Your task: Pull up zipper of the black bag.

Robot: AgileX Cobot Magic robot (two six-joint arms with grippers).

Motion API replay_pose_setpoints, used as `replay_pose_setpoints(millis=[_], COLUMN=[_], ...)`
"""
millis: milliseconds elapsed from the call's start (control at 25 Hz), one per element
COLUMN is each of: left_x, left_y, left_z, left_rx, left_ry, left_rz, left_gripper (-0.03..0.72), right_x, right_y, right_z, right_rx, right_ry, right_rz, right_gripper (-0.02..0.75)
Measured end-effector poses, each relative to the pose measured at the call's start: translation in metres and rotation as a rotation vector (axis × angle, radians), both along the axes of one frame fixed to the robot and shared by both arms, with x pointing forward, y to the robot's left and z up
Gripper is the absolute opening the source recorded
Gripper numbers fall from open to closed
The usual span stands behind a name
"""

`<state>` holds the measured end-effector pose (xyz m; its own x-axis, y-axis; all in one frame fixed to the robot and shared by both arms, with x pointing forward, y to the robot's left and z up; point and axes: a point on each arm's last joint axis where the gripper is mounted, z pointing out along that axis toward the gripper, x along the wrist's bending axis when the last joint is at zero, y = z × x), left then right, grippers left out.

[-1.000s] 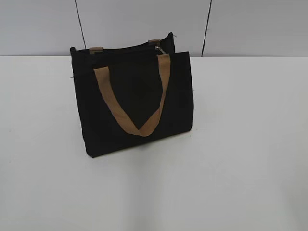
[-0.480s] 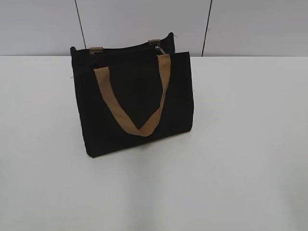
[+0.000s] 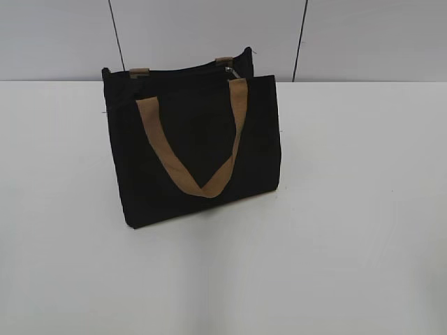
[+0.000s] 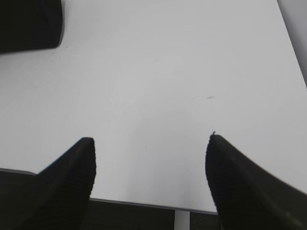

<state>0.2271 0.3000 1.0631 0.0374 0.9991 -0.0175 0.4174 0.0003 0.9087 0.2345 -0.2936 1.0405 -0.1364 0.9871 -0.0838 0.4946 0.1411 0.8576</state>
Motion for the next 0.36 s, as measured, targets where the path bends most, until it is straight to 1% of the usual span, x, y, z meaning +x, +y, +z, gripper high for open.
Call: replay_pose_setpoints(millis=[360], left_x=[0.0], left_y=[0.0], left_z=[0.0], left_rx=[0.0], left_ry=[0.0], left_rz=[0.0], left_gripper=[0.521], right_x=[0.0], right_y=[0.0], right_z=[0.0], right_rx=[0.0], right_ry=[0.0], right_rz=[-0.001], right_gripper=[0.543])
